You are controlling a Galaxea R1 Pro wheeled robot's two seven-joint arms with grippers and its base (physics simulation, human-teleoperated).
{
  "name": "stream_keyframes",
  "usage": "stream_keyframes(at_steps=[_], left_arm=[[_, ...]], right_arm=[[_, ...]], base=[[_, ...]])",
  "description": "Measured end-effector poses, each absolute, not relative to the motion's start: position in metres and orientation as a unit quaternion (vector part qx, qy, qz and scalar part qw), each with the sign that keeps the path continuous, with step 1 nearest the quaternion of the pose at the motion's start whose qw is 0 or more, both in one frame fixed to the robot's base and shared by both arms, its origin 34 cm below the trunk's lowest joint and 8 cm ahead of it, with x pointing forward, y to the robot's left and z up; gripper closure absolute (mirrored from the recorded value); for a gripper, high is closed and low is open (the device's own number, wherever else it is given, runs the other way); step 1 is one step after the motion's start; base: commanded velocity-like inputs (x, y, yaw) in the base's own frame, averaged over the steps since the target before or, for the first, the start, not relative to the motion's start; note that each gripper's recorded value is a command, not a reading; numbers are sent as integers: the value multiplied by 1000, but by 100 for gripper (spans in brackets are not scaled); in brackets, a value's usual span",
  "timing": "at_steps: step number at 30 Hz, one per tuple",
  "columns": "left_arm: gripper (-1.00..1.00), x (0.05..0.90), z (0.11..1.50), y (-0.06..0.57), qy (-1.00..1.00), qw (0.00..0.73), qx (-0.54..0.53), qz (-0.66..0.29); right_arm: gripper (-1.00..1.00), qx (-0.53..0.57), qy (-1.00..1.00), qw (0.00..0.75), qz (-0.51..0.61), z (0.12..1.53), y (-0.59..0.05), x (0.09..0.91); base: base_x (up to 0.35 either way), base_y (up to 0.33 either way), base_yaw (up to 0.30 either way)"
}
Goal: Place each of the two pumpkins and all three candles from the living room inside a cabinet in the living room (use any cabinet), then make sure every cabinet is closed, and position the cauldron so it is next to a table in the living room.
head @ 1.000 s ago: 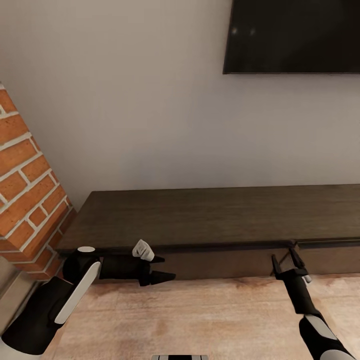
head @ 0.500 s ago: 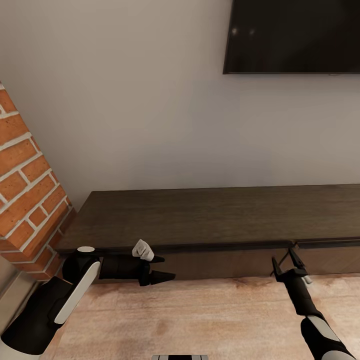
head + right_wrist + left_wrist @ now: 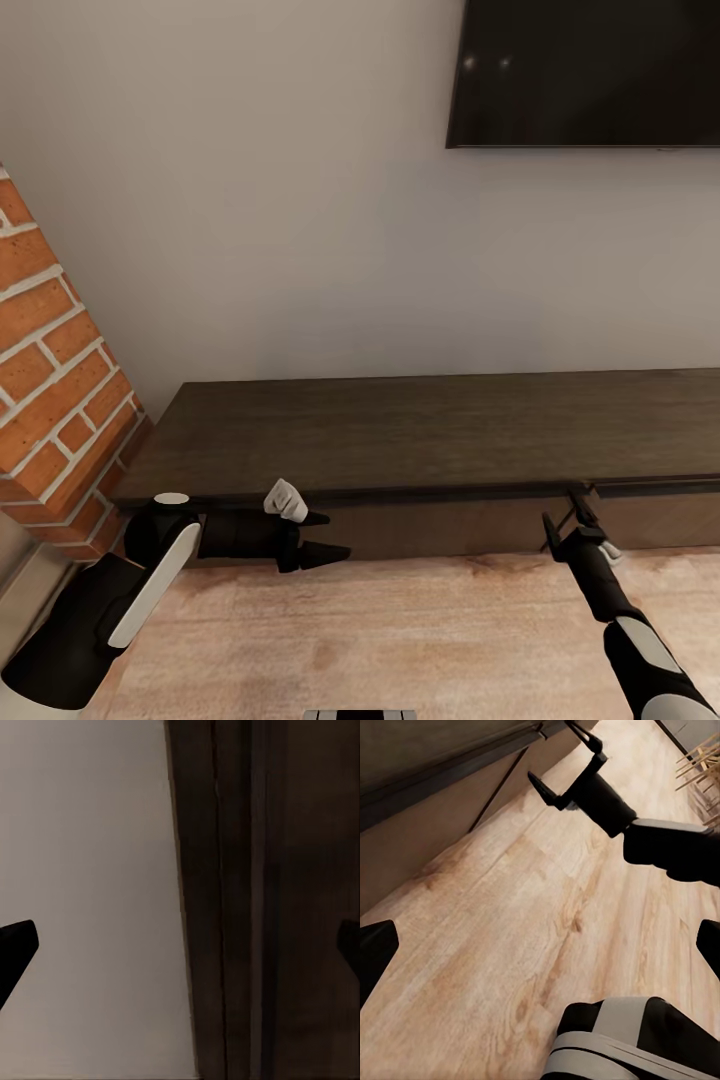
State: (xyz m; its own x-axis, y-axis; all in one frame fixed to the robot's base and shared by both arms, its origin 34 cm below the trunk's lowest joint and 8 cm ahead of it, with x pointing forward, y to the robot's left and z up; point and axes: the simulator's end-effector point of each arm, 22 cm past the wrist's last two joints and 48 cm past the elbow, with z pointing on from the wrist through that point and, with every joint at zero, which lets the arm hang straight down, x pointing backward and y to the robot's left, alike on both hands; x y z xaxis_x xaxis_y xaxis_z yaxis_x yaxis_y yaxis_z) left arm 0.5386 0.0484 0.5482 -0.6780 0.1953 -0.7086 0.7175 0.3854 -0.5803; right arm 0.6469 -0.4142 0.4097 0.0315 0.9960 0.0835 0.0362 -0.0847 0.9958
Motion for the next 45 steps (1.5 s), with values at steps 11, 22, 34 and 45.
stream_keyframes(at_steps=[11, 22, 34, 45], left_arm=[[-100, 539, 548, 48, 785, 277, 291, -472], [-100, 539, 548, 48, 786, 277, 290, -470], [-100, 540, 547, 48, 787, 277, 290, -469], [-100, 540, 547, 49, 787, 277, 290, -469]], right_arm=[[-100, 548, 504, 469, 475, 395, -413, 649], [-100, 541, 518, 466, 470, 393, -410, 651], [-100, 539, 519, 486, 452, 395, -424, 650], [-100, 537, 519, 488, 452, 399, -424, 657]], base=[[0, 0, 0], [0, 0, 0], [0, 0, 0], [0, 0, 0]])
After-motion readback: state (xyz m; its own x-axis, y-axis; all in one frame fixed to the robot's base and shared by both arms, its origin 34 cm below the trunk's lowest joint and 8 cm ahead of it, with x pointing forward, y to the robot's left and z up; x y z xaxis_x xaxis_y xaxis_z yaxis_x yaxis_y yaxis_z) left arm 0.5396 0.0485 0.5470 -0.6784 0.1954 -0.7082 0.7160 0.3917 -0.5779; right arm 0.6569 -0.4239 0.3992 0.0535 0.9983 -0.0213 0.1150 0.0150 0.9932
